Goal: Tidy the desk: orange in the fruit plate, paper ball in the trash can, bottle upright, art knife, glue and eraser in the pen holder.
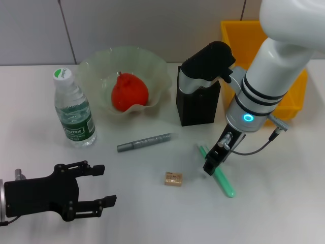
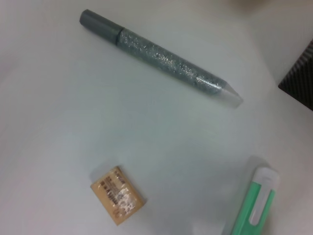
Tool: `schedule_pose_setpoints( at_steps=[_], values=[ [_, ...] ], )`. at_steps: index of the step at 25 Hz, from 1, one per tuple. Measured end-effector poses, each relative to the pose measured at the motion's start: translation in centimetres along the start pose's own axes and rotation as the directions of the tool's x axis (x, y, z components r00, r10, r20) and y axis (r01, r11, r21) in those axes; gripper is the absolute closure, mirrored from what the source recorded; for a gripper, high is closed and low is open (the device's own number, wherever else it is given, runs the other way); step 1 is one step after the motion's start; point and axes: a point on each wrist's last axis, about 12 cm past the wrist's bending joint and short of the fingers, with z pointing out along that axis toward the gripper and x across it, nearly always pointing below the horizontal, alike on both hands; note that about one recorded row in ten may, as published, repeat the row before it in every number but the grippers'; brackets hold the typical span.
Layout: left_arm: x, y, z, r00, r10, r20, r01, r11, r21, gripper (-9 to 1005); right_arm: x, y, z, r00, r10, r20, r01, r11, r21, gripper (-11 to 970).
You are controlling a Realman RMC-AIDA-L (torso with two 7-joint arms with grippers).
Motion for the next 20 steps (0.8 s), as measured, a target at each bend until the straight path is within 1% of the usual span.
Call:
schedule_pose_setpoints(
  at_steps=[4,9,14,20],
  values=[
    [-0.06,0.02,0.04,1.000,0.001,0.002,-0.001,1.000,0.001,228,0.10,0.11,0.22,1.000,-0.013,-0.006,0.013,1.000,0.004,457],
    [-0.15,0.07,0.06,1.000,0.002,0.006,-0.002,1.000,0.001,240,0.26,0.27,0.48,1.000,-0.020,-0.012,0.020,1.000,0.002,536],
    [-0.21,0.12,0.04,1.000,0.001,0.008,-0.001,1.000,-0.001,284,0.35,0.24,0.56,1.000,-0.018,-0.014,0.018,1.000,0.001,536],
    [-0.25,0.16,0.00,1.000,0.001,0.009,-0.001,1.000,-0.002,284,0.45,0.21,0.64,1.000,-0.016,-0.016,0.016,1.000,0.000,540]
  ],
)
